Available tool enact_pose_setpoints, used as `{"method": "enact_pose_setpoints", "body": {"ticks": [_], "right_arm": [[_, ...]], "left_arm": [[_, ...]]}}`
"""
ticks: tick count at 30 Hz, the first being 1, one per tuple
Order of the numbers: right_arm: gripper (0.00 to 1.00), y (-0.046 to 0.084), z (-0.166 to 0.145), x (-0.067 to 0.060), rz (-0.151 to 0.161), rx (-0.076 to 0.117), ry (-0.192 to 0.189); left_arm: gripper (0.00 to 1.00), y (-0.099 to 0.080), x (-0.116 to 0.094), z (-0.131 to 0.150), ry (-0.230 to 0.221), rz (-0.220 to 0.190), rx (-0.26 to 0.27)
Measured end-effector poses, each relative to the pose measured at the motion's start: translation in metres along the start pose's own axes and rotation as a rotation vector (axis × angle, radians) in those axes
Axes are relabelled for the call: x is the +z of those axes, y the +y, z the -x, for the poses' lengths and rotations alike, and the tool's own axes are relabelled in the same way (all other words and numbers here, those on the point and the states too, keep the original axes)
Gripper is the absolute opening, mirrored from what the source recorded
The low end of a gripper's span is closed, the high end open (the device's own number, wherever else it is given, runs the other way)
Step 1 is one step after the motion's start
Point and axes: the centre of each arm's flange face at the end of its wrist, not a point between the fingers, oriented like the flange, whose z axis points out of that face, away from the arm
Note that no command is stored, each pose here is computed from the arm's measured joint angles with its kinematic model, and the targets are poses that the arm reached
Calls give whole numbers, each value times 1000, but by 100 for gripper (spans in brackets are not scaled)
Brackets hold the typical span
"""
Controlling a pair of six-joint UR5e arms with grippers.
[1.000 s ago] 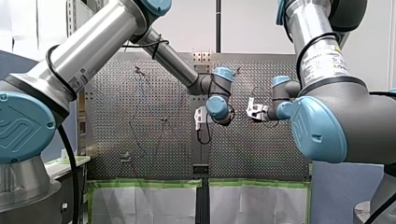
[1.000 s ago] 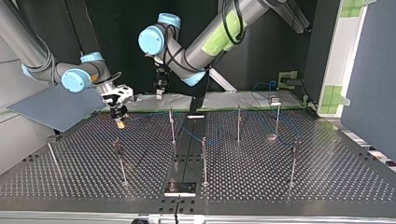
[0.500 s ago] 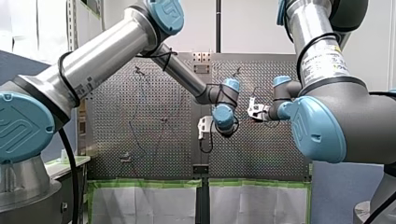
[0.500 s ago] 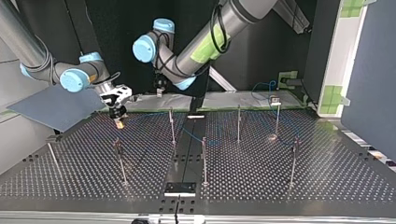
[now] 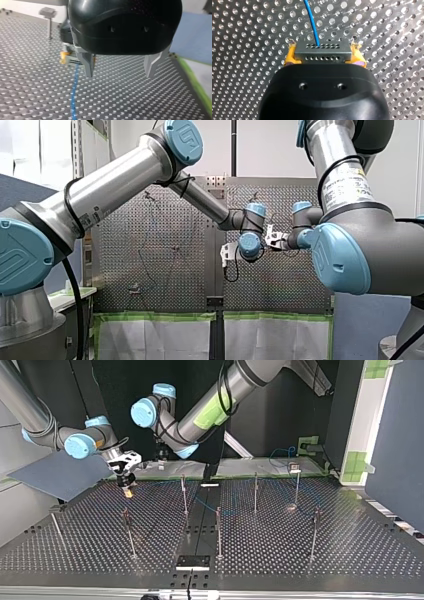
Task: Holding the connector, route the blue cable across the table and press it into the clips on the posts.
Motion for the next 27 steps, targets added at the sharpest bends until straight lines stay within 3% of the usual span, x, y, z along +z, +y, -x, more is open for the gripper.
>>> {"method": "enact_pose_setpoints", "body": {"ticks": [12, 20, 27], "right_arm": [[0, 0, 0, 0, -1, 0, 0], [0, 0, 0, 0, -1, 0, 0], [0, -1, 0, 0, -2, -3, -1]], "left_arm": [[100, -8, 20, 28, -90, 78, -58], [100, -16, 39, 19, -129, 85, -92], [100, -17, 58, 45, -201, 97, -151]]}}
